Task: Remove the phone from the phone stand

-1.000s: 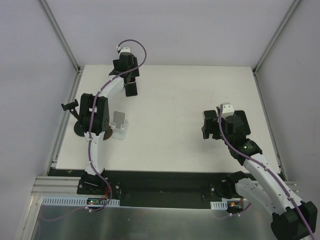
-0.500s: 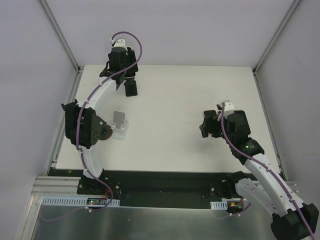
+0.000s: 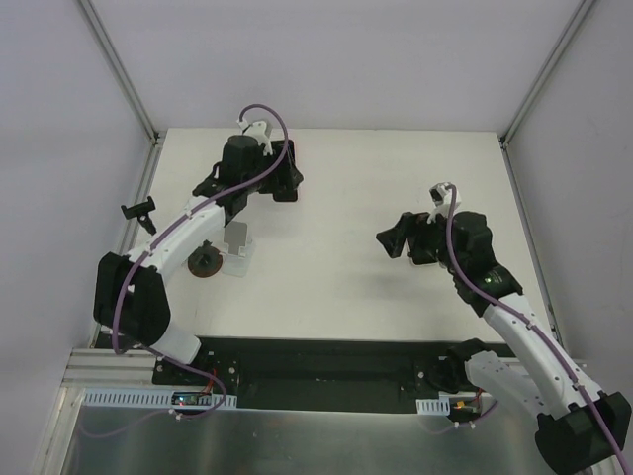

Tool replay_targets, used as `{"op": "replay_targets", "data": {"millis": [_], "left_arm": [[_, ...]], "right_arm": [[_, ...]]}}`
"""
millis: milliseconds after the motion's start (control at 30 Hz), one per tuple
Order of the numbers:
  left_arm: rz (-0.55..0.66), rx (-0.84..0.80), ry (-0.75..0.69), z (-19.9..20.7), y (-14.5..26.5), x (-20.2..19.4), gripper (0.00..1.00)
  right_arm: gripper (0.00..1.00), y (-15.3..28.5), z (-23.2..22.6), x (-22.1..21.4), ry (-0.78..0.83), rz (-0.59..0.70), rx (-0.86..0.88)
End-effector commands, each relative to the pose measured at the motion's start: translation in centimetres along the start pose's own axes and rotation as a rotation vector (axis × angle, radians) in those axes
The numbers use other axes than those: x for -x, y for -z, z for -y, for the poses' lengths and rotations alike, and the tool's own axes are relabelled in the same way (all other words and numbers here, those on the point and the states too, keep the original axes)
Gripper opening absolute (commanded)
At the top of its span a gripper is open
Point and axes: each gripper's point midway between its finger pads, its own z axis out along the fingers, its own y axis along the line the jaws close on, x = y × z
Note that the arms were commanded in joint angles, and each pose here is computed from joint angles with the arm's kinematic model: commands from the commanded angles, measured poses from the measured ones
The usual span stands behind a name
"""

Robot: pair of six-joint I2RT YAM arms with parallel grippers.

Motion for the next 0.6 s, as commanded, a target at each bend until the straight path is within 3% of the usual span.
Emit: {"op": "replay_targets", "data": {"millis": [0, 233, 567], "left_arm": [[0.078, -0.157, 0.134, 5.1, 3.9, 1.3, 0.00], [0.080, -0.170, 0.304, 7.8, 6.7, -1.1, 0.00], [0.059, -0.195, 0.388, 9.6, 9.0, -3.9, 0.00]], "right_arm": [[0.96, -1.1, -3.8, 3.3, -0.040, 0.103, 0.150], [0.99, -3.7, -9.5, 2.9, 0.034, 0.109, 0.249], [0.94, -6.7, -14.7, 3.7, 0.086, 0.146, 0.300]]}}
